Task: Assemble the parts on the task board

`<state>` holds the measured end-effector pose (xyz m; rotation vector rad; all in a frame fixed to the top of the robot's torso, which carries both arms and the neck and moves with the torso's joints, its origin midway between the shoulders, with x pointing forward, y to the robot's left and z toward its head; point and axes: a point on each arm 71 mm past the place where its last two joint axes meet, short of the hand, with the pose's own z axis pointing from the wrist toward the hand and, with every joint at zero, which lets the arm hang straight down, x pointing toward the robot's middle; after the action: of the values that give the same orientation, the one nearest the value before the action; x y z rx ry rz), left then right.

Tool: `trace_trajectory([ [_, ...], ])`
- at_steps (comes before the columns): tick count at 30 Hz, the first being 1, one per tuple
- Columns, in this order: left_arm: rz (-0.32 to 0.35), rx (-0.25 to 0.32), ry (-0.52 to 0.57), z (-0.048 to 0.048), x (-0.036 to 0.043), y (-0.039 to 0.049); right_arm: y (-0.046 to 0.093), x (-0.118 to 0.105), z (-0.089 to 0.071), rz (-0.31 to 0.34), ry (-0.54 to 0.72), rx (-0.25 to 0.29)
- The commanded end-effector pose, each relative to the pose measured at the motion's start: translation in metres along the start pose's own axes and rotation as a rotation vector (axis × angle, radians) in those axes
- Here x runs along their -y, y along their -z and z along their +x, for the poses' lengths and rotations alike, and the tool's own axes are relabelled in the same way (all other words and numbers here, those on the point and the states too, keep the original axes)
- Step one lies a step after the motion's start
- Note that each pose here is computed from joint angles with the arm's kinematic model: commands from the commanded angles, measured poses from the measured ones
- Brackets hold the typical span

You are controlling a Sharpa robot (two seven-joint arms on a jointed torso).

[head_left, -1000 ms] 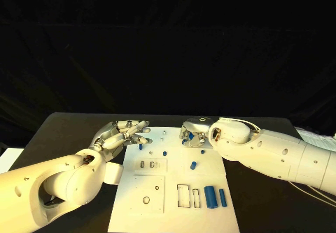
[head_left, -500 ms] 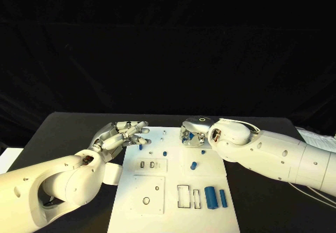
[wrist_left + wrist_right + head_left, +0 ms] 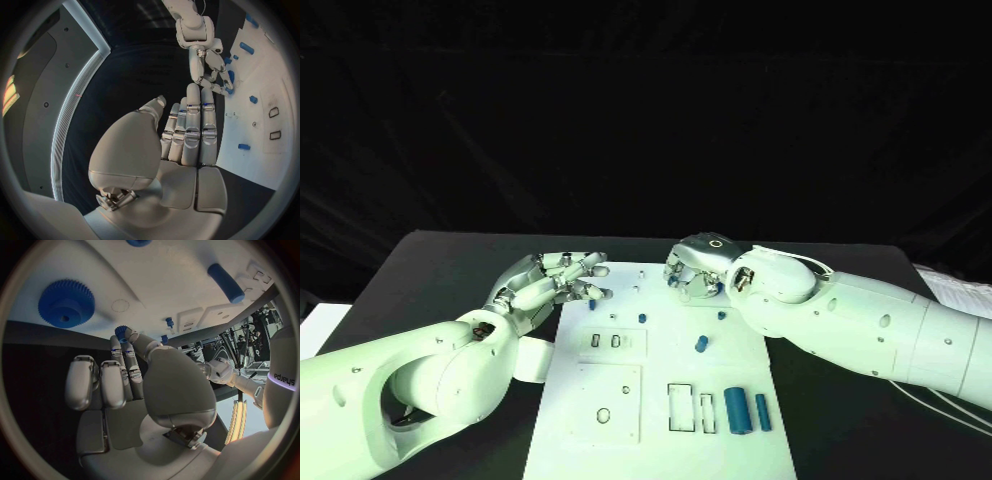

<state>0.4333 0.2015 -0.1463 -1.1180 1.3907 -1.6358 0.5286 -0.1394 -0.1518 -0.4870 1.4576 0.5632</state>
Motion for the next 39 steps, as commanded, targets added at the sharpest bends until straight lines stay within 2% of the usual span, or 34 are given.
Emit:
trace_trajectory([
  [1,0.007,-0.004,0.004,0.0009,0.0012,-0.0001,-0.003,-0.003,-0.006,-0.002,0.003,0.076],
  [7,0.006,-0.006,0.005,0.0013,0.0014,0.0004,-0.010,-0.008,-0.007,-0.004,-0.002,0.107],
  [18,0.006,-0.007,0.005,0.0026,0.0021,0.0009,-0.027,-0.018,-0.005,-0.012,0.000,0.115],
  [27,0.007,-0.003,0.003,0.0018,0.0024,0.0002,-0.036,-0.023,-0.002,-0.014,0.003,0.115],
  [39,0.007,-0.005,0.004,0.0027,0.0021,-0.0012,-0.043,-0.022,0.005,0.010,0.016,0.086],
])
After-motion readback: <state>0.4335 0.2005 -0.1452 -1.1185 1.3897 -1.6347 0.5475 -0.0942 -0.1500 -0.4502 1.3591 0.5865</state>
